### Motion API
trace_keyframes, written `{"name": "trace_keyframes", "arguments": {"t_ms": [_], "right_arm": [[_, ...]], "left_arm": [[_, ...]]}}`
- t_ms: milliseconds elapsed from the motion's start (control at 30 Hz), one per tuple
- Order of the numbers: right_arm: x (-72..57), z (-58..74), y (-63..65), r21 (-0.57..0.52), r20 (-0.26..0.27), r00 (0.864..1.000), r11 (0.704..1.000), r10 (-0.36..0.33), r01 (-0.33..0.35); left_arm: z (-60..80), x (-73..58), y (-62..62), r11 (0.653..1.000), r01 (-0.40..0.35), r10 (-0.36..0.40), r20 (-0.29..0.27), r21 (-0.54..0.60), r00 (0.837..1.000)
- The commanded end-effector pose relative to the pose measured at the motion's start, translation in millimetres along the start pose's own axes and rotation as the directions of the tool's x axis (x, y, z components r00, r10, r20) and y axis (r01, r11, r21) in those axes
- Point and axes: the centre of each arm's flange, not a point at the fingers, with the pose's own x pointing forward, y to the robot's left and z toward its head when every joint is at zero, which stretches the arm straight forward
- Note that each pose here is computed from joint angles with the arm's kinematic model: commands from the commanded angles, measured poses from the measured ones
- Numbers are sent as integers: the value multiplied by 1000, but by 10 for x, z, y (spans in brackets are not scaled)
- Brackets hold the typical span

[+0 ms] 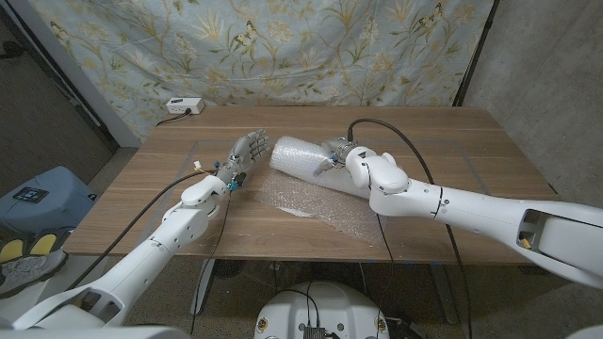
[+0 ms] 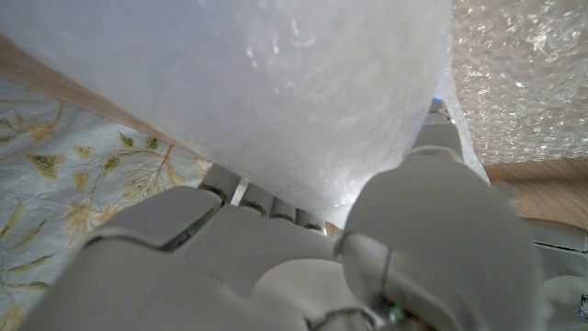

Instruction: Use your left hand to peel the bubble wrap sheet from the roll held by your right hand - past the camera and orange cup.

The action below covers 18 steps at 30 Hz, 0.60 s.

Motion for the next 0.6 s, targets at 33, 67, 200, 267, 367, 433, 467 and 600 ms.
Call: {"name": "trace_keyframes", "arguments": {"t_ms": [33,67,200,267,367,433,467,600], "right_arm": [[-73,-60,-37,39,-11,1000,999,-15,15],[-79,-64,-56,47,-13,1000,999,-7,7],[-83,-100,-134,92,-26,999,995,31,-29],[-91,-134,-185,113,-36,998,993,42,-37],[-112,-162,-235,135,-43,998,990,50,-44],[-128,-170,-264,140,-45,998,989,51,-44],[-129,-170,-264,140,-45,998,989,51,-44],[-198,-191,-325,168,-50,998,985,46,-37]], "left_arm": [[10,19,6,1000,8,-8,-5,-2,1000],[11,23,7,1000,10,-10,-4,-3,1000],[11,35,4,1000,15,-15,-9,-3,1000],[8,42,-1,1000,16,-16,-15,-3,1000],[2,49,-7,1000,18,-18,-21,-3,1000],[-2,57,-13,1000,26,-26,-20,-7,999],[-2,57,-13,1000,26,-26,-20,-7,999],[-8,86,-36,999,36,-36,-21,-10,999]]}}
